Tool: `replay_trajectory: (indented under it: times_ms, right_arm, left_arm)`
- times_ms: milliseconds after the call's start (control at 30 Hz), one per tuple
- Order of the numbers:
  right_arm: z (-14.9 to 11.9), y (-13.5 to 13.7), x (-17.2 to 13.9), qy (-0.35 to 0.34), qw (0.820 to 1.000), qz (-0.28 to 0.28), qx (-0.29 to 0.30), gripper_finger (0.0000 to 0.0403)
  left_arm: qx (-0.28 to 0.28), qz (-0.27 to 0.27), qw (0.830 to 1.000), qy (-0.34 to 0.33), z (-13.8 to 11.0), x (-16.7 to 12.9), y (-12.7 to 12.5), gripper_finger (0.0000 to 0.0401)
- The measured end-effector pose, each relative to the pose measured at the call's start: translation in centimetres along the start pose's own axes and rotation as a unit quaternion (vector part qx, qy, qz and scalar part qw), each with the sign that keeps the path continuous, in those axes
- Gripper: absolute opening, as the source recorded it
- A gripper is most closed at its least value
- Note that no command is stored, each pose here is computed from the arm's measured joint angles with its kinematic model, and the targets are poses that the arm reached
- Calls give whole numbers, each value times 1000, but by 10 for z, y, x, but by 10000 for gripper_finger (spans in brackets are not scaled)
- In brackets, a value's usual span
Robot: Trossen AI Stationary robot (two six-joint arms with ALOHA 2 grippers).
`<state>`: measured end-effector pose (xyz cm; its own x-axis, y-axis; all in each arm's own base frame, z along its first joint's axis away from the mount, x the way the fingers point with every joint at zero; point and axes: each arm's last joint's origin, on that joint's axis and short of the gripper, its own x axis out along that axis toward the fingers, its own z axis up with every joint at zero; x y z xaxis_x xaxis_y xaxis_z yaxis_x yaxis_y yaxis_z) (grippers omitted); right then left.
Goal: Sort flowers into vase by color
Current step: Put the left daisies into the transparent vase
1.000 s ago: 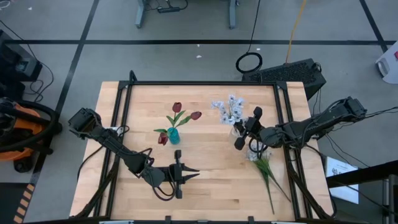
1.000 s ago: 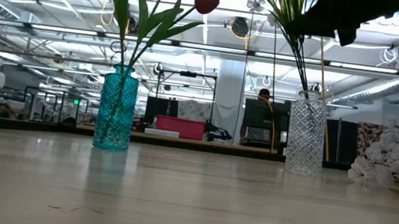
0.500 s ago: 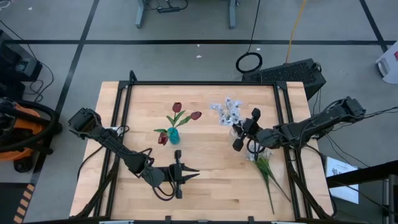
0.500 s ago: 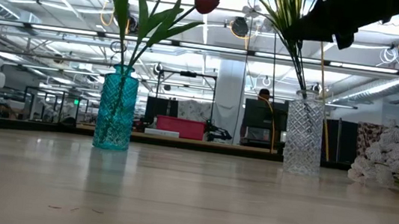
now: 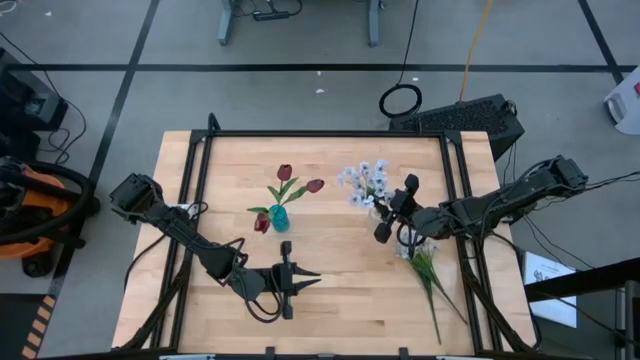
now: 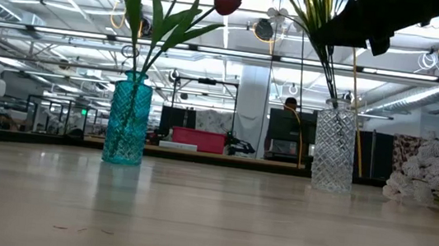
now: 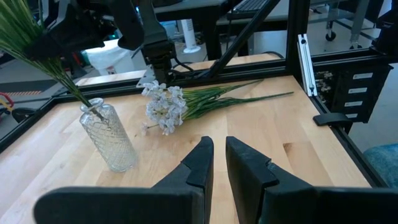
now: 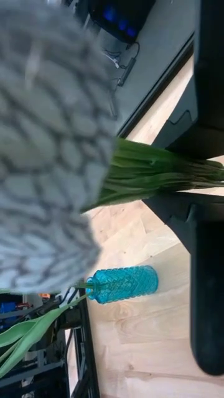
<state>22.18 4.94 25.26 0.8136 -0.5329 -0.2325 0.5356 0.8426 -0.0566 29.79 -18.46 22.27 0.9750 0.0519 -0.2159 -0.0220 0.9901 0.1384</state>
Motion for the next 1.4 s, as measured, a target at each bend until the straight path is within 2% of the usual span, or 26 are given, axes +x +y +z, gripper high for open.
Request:
replay_trajectory:
  times_ms: [300,1133,1400]
  right_arm:
    - [-6,-1,0,25,1000,-3,8,96]
    - [-16,-3,-4,71,996,9,48,272]
    - [-17,-8,-15,89,994,11,65,300]
  left_arm:
    - [0,0,1000,0,0,0,0,49]
    - [4,-8,1000,5,-1,0,-1,49]
    - [-6,-7,1000,25,-6,0,0,49]
